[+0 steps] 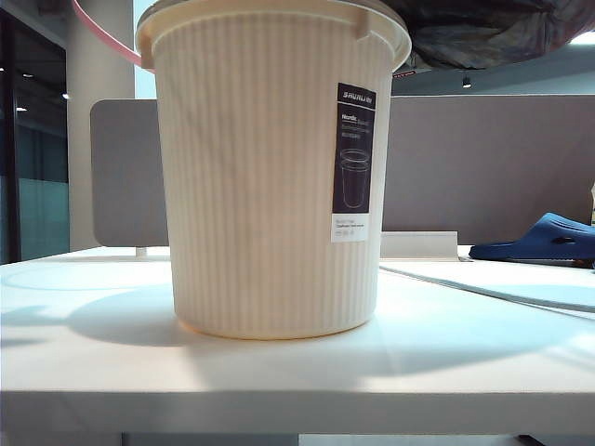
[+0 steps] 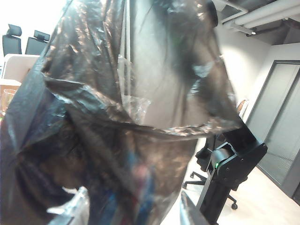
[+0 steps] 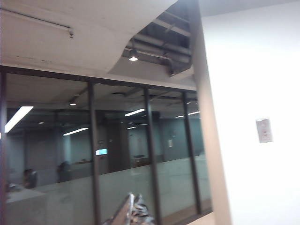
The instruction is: Open the ring lid of the trash can, pull out the black garbage bag inside, and place it on the table.
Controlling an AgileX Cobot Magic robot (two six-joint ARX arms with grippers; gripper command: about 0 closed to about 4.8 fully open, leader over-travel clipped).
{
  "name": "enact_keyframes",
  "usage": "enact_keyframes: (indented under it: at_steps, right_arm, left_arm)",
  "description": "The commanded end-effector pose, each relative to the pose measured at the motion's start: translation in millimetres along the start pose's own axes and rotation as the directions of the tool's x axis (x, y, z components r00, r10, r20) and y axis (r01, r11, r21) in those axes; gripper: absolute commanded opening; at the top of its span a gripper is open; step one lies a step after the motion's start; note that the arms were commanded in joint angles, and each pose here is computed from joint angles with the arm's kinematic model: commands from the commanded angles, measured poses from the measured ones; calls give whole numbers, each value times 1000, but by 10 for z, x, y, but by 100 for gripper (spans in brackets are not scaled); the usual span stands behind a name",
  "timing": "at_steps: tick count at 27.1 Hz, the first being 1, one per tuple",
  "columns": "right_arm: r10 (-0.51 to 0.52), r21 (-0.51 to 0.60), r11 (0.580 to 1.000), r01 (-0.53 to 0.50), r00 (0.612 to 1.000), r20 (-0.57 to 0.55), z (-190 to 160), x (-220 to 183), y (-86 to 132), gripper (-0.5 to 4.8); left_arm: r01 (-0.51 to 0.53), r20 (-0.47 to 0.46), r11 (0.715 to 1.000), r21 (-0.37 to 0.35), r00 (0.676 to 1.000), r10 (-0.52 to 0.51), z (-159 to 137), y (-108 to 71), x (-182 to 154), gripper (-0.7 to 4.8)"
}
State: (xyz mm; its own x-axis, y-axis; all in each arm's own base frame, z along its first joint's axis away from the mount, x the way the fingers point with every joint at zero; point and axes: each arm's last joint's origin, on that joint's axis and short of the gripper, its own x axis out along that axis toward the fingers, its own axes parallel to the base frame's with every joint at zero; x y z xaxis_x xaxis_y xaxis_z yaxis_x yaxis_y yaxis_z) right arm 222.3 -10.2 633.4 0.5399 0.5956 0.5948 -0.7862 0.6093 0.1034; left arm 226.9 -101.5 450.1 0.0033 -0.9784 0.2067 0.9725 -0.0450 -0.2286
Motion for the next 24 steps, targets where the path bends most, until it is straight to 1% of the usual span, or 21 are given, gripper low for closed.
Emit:
enact_keyframes:
  at_steps: [1, 8, 11, 13, 17, 20, 24]
  right_arm:
    - [-10, -34, 999, 11, 1000, 26, 58, -29, 12, -1]
    - [-107, -68, 992, 109, 994, 35, 130, -147, -150, -1]
    - [-146, -90, 985, 146, 989, 6, 99, -162, -224, -1]
    - [-169, -104, 981, 166, 986, -18, 62, -162, -279, -1]
    - [-187, -111, 977, 181, 982, -41, 6, -155, -368, -1]
    - [-189, -117, 976, 182, 981, -51, -24, -149, -419, -1]
    - [-217, -154, 967, 202, 972, -87, -70, -157, -469, -1]
  left_arm:
    - [4, 2, 1000, 22, 1000, -4, 19, -22, -6, 247]
    - [-6, 3, 1000, 17, 1000, 6, 10, -9, -5, 247]
    - [-18, -8, 1000, 24, 1000, 19, -14, 14, -6, 247]
    - [-46, -4, 999, 13, 999, 46, -33, 40, -7, 247]
    - [-95, -26, 995, -5, 995, 95, -102, 104, -12, 247]
    - [-114, -44, 993, -11, 993, 113, -141, 131, -17, 247]
    - [-141, -57, 990, -13, 988, 141, -180, 160, -22, 247]
